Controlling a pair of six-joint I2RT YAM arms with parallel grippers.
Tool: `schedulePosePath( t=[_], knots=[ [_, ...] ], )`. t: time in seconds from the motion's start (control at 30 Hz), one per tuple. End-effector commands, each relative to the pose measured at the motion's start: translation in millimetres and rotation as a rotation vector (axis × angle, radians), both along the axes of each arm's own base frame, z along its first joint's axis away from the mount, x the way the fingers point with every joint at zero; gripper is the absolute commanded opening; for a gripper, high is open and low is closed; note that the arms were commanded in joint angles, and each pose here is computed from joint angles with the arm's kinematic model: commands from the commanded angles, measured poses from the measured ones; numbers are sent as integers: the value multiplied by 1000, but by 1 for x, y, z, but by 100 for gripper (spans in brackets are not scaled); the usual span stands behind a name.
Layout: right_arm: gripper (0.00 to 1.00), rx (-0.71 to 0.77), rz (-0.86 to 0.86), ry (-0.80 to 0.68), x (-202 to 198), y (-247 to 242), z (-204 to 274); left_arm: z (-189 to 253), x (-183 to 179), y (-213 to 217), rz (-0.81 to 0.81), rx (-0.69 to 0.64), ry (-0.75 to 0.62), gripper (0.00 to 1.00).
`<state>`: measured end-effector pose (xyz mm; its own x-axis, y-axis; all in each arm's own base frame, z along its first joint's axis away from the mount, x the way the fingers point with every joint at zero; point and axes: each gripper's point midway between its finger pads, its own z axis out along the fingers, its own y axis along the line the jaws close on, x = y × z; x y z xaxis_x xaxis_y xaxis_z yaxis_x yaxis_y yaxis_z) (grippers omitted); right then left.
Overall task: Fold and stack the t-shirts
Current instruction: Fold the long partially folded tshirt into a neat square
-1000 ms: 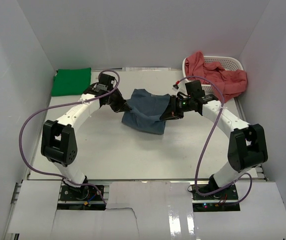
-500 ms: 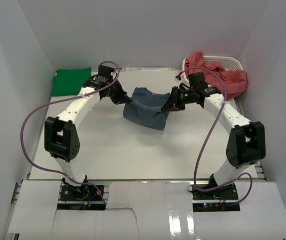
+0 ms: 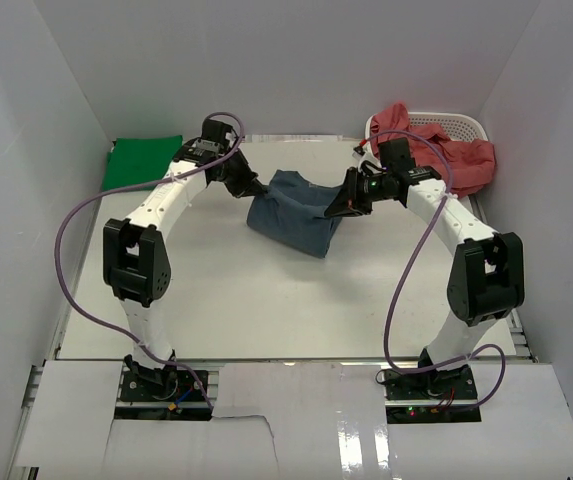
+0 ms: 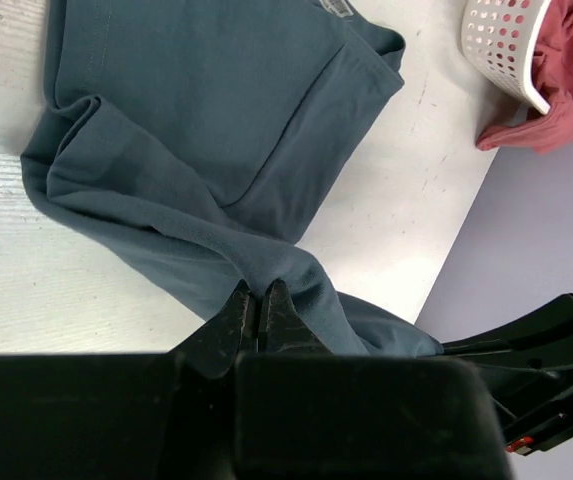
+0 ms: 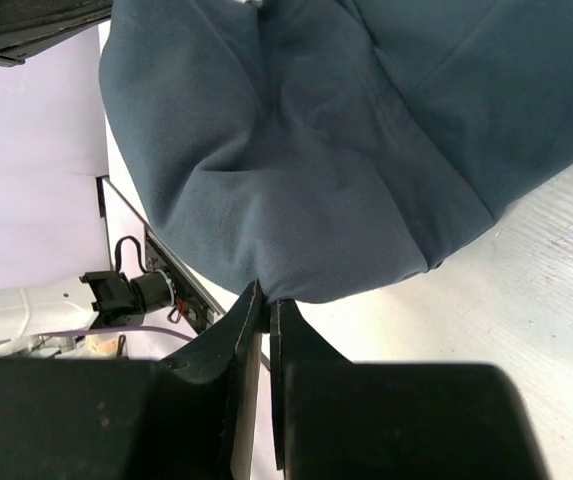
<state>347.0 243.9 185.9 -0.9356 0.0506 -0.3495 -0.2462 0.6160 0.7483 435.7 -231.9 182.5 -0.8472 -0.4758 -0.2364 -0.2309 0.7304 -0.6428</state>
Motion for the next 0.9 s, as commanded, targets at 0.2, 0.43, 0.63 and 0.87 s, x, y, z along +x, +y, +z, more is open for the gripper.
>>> schedulePosePath(
  t=[0.2, 0.43, 0.63, 0.87],
  knots=[
    [8, 2, -27, -30, 27, -12, 3, 7, 28, -8, -31, -16, -47, 0],
    [8, 17, -49, -36, 54, -18, 3, 5, 53, -17, -36, -32, -69, 0],
    [8, 30, -68, -31, 79, -23, 3, 15, 77, -20, -35, -53, -109, 0],
    [8, 43, -87, -38, 109, -30, -4, 4, 102, -28, -60, -133, -152, 0]
  ],
)
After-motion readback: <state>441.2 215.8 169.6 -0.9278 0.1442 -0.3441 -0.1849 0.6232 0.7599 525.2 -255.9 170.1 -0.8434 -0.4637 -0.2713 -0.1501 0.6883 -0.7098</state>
